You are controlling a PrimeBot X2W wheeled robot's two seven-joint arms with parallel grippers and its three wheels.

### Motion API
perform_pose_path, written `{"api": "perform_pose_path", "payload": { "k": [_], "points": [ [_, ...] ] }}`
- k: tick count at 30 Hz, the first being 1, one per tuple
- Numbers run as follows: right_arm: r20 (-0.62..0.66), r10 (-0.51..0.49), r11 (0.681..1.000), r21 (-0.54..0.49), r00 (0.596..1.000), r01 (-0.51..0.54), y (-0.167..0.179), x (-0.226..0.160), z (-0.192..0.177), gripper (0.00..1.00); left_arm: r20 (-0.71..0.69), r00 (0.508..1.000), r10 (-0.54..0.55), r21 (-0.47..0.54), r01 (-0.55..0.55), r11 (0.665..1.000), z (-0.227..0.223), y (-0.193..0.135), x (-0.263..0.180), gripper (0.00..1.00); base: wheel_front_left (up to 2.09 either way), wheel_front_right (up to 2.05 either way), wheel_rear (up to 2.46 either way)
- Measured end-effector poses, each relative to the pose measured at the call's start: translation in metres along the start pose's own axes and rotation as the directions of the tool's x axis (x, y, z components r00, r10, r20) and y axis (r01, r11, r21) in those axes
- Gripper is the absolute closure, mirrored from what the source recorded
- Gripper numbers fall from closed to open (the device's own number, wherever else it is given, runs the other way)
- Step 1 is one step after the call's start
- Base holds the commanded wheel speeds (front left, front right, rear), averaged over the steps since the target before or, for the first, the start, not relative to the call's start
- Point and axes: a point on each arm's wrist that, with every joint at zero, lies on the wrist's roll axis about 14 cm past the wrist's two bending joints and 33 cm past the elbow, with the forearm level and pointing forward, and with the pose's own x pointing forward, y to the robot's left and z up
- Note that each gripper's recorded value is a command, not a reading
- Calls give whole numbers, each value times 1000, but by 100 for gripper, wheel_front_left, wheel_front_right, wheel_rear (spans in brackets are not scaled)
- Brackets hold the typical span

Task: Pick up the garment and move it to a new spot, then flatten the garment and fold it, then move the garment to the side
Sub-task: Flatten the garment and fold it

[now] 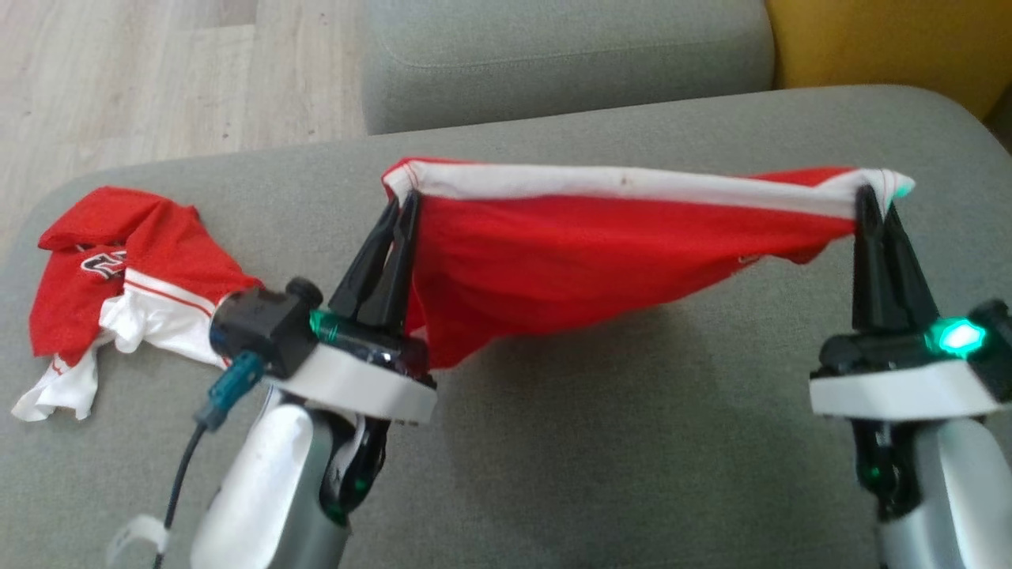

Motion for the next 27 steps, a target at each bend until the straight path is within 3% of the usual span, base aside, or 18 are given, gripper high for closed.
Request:
{"api": "perform_pose_path", "payload": {
  "k": [6,12,22,27],
  "points": [
    [-39,8,1000,-25,999,-9,4,-13,-1,100,-8,1000,24,-12,-24,1000,-2,2,-16,100,0,0,0],
    [-96,0,998,-56,995,-5,-2,3,-9,100,-71,997,-7,16,8,1000,-15,13,-4,100,0,0,0],
    [-64,75,982,-168,995,-85,-14,141,6,100,-76,993,-90,83,96,992,-7,59,125,100,0,0,0],
    [-3,54,974,-221,999,-53,-32,207,18,100,-12,994,-111,135,112,984,7,84,191,100,0,0,0]
  ]
}}
